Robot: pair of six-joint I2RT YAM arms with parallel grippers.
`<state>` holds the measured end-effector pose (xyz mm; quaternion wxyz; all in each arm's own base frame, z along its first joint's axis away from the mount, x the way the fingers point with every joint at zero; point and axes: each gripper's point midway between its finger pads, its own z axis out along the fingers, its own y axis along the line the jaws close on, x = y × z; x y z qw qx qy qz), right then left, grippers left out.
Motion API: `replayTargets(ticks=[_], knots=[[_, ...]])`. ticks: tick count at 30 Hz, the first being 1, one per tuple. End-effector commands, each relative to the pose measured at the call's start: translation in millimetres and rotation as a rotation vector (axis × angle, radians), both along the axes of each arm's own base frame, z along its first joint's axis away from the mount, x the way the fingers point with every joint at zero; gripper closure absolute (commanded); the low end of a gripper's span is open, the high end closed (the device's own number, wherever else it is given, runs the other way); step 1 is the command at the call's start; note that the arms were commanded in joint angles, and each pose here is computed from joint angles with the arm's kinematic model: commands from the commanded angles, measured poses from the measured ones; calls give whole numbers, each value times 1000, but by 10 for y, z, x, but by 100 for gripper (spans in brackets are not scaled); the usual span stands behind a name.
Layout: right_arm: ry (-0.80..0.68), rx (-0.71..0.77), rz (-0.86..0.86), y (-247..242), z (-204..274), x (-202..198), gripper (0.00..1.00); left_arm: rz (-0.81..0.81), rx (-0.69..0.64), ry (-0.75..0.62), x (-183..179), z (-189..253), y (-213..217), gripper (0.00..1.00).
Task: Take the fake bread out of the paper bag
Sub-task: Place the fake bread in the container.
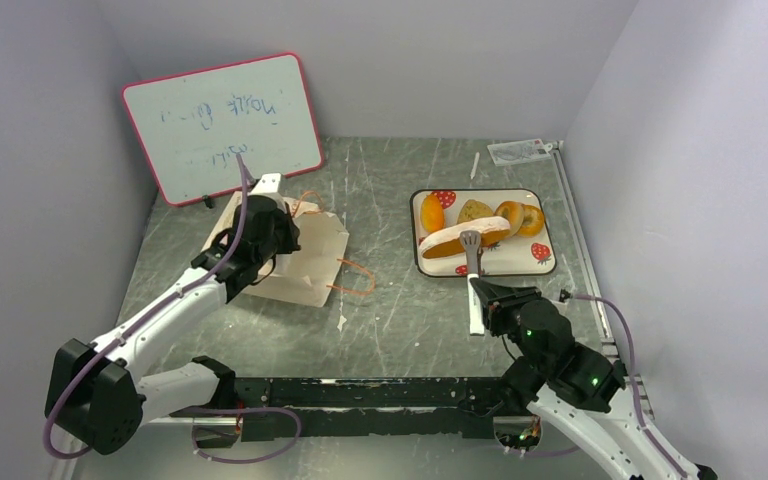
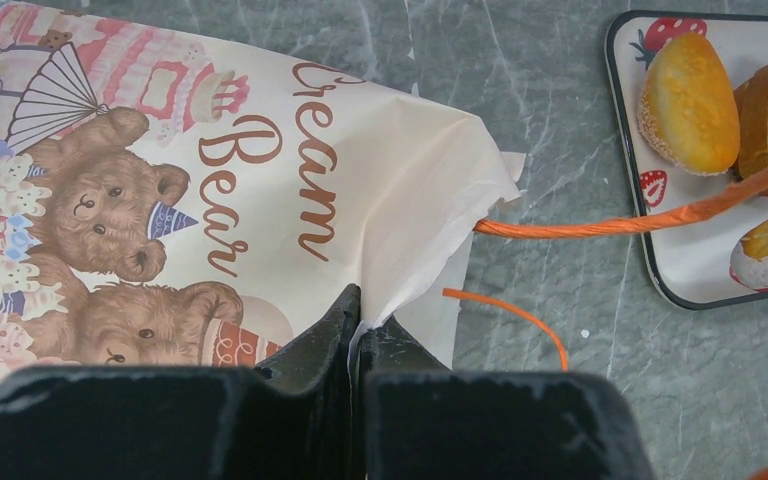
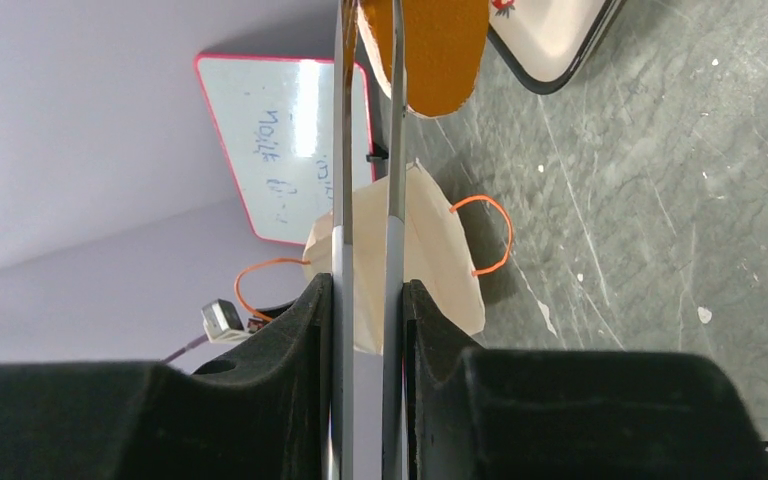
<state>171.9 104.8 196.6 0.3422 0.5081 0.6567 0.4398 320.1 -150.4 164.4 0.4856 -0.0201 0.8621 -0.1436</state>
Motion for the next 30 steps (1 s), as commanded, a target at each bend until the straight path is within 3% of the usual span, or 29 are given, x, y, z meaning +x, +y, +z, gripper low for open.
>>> replayTargets(ticks=[1, 30], knots=[[-4, 51, -82, -83, 26, 76, 100, -57, -32, -63, 96, 245, -156, 93], [66, 106, -135, -40, -342, 155, 100, -144, -13, -109, 144, 330, -274, 93]])
